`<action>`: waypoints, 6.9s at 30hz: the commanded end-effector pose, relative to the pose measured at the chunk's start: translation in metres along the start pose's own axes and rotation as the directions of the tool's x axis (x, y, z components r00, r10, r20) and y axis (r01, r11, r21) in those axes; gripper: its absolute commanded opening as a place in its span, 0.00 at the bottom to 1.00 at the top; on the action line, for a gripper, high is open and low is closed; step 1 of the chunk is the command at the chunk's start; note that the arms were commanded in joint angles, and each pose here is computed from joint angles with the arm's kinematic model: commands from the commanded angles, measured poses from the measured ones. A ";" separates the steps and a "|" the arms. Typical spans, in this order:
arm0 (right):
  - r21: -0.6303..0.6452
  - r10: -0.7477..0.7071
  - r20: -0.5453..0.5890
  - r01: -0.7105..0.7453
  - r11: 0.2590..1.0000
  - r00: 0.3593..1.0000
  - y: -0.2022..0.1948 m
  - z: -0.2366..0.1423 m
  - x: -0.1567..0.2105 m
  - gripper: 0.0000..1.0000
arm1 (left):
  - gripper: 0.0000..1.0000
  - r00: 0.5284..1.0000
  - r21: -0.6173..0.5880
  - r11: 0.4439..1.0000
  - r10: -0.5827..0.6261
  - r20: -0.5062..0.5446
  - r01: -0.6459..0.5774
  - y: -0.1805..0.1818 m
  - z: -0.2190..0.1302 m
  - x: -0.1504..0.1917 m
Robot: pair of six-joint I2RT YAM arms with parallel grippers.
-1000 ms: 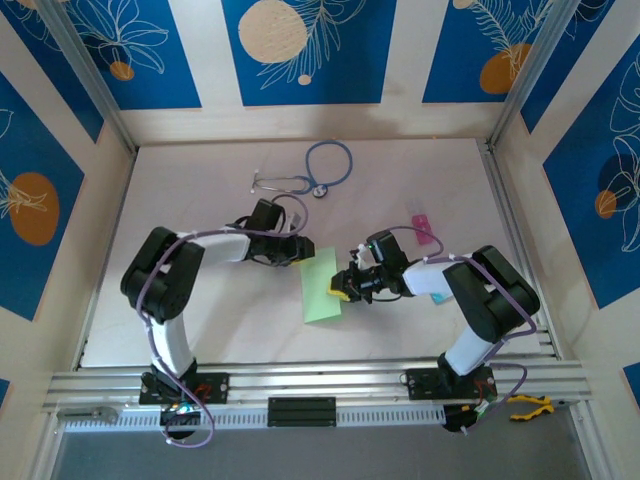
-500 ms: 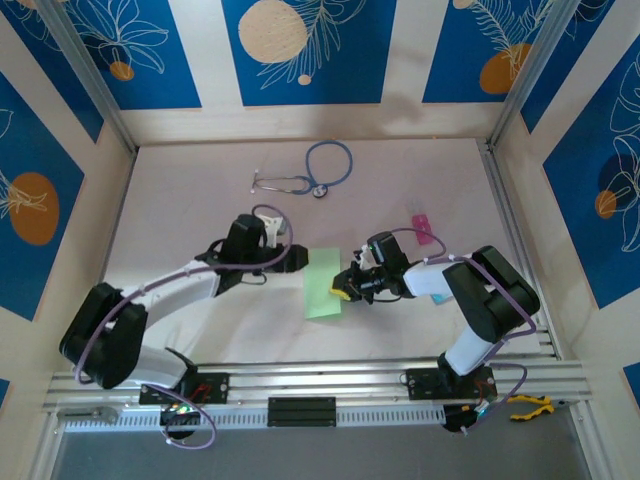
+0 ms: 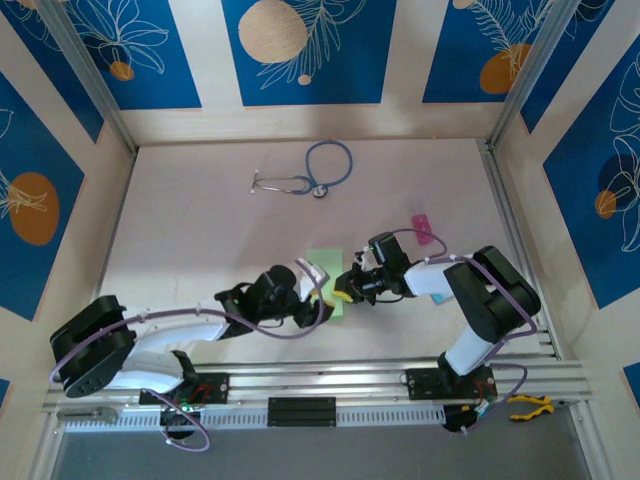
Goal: Fold a paper plane with a square sheet of paper (pick it up from the middle)
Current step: Fold the triangle a second time at the center of the table.
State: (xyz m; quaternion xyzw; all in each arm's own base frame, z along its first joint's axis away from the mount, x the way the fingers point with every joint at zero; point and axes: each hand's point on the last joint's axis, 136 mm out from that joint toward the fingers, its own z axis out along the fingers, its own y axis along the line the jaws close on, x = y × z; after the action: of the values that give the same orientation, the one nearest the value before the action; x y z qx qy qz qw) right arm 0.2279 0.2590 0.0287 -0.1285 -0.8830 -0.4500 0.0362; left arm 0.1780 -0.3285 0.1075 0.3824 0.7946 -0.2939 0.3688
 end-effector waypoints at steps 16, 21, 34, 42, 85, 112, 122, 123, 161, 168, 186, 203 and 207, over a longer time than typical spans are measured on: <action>-0.044 -0.015 -0.007 0.015 0.999 1.000 0.022 -0.012 0.003 0.11 | 0.67 0.868 -0.269 0.826 0.459 -0.188 -0.495 -0.014 0.040 0.020; -0.046 -0.010 -0.011 0.009 0.999 1.000 0.021 -0.011 0.003 0.11 | 0.68 0.860 -0.357 0.783 0.471 -0.196 -0.509 -0.006 0.042 0.017; -0.052 -0.008 -0.011 0.007 0.999 1.000 0.023 -0.011 0.003 0.12 | 0.64 0.850 -0.398 0.753 0.488 -0.198 -0.524 -0.009 0.054 0.015; -0.043 -0.002 -0.005 0.002 0.999 1.000 0.021 -0.011 0.002 0.12 | 0.48 0.854 -0.413 0.750 0.485 -0.188 -0.517 -0.009 0.050 0.013; 0.091 -0.029 0.223 0.009 0.996 0.974 -0.008 -0.073 0.003 0.36 | 0.00 0.969 0.039 0.975 -0.211 -0.127 0.217 -0.010 0.042 0.011; 0.107 -0.029 0.147 0.013 0.994 0.989 -0.018 -0.053 0.029 0.08 | 0.00 0.905 0.023 0.905 -0.422 -0.052 0.424 0.017 0.045 0.009; 0.118 -0.043 0.138 0.026 0.993 0.990 -0.017 -0.041 0.037 0.03 | 0.00 0.898 0.022 0.898 -0.438 -0.048 0.439 0.018 0.047 0.014; 0.107 -0.048 0.138 0.033 0.994 0.989 -0.014 -0.041 0.036 0.04 | 0.00 0.897 0.025 0.897 -0.440 -0.047 0.442 0.018 0.047 0.014; 0.141 0.010 0.075 -0.020 0.990 0.997 -0.028 -0.006 0.033 0.02 | 0.03 0.887 0.016 0.891 -0.449 -0.106 0.453 0.016 0.049 0.031; 0.182 0.030 0.072 -0.043 0.982 0.997 -0.040 -0.001 0.031 0.02 | 0.05 0.880 0.020 0.887 -0.455 -0.137 0.462 0.014 0.053 0.037; 0.207 0.031 0.063 -0.043 0.977 0.998 -0.040 -0.001 0.030 0.01 | 0.24 0.903 0.049 0.921 -0.368 -0.222 0.387 0.004 0.046 0.044; 0.223 0.027 0.061 -0.040 0.974 0.998 -0.040 -0.003 0.031 0.01 | 0.22 0.918 0.062 0.922 -0.371 -0.138 0.382 0.014 0.046 0.019; 0.222 0.025 0.060 -0.038 0.974 0.998 -0.040 -0.004 0.031 0.01 | 0.19 0.915 0.073 0.918 -0.376 -0.144 0.389 0.012 0.047 0.019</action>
State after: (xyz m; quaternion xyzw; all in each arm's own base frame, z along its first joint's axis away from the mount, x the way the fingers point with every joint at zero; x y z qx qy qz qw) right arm 0.1941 0.2472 0.0141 -0.1469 -0.9166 -0.3712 0.0232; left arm 0.1886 -0.3403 0.0454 0.2466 0.8764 -0.3544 0.2133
